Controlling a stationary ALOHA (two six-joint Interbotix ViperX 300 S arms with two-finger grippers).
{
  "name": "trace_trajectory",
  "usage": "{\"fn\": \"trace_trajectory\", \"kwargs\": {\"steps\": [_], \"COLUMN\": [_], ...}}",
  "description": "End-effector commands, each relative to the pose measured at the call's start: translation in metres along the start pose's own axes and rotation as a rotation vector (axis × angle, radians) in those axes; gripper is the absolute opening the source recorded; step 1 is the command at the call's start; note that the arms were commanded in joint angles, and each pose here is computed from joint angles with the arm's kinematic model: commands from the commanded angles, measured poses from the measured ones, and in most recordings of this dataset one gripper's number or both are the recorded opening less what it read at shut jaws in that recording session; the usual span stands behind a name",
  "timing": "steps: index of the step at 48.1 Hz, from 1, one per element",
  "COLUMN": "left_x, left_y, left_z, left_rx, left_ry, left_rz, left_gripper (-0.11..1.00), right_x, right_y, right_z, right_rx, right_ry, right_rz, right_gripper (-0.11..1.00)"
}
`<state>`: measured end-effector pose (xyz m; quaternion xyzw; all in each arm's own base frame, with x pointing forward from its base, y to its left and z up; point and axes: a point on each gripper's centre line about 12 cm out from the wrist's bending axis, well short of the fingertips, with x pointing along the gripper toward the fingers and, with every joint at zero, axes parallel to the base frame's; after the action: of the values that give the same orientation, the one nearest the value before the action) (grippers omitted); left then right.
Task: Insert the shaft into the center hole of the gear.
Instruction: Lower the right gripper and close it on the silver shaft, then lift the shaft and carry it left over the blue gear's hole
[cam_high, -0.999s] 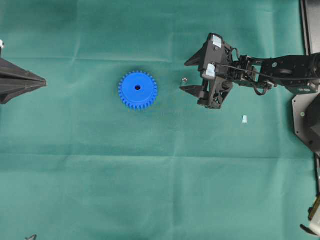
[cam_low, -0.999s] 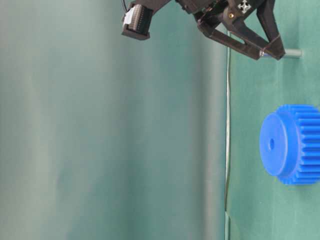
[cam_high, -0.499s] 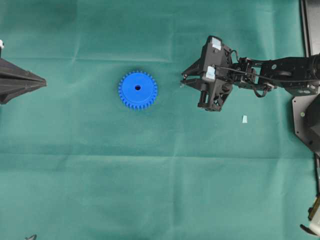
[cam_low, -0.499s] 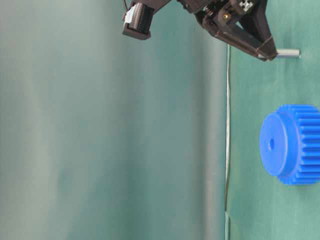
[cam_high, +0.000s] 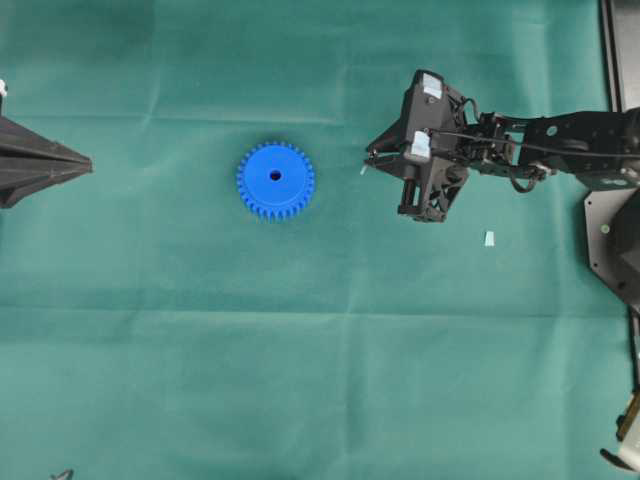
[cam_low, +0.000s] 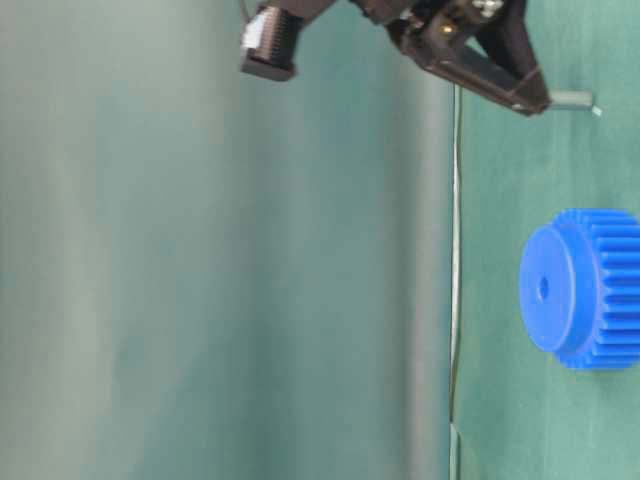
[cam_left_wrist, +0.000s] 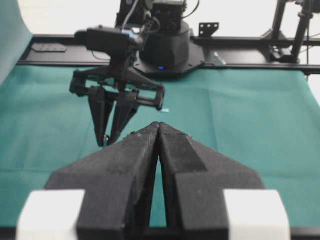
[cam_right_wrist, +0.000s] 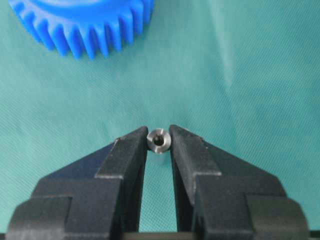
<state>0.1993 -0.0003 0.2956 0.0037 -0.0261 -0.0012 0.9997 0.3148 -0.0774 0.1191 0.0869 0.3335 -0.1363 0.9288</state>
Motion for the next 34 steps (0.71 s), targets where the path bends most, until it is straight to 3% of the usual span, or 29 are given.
{"fn": "trace_trajectory", "kwargs": {"steps": [1, 13, 34], "left_x": [0.003, 0.003, 0.003], "left_y": [0.000, 0.000, 0.000], "left_z": [0.011, 0.011, 0.011], "left_rx": [0.003, 0.003, 0.003], "left_ry": [-0.028, -0.029, -0.028], "left_rz": [0.001, 0.001, 0.001], "left_gripper": [0.00, 0.00, 0.00], "right_x": [-0.014, -0.047, -0.057], "right_y": [0.003, 0.007, 0.009], "right_z": [0.027, 0.060, 0.069], "right_rx": [0.004, -0.003, 0.000], "right_ry": [-0.065, -0.100, -0.087], "right_rz": [0.009, 0.026, 0.032], "right_gripper": [0.19, 0.19, 0.19]}}
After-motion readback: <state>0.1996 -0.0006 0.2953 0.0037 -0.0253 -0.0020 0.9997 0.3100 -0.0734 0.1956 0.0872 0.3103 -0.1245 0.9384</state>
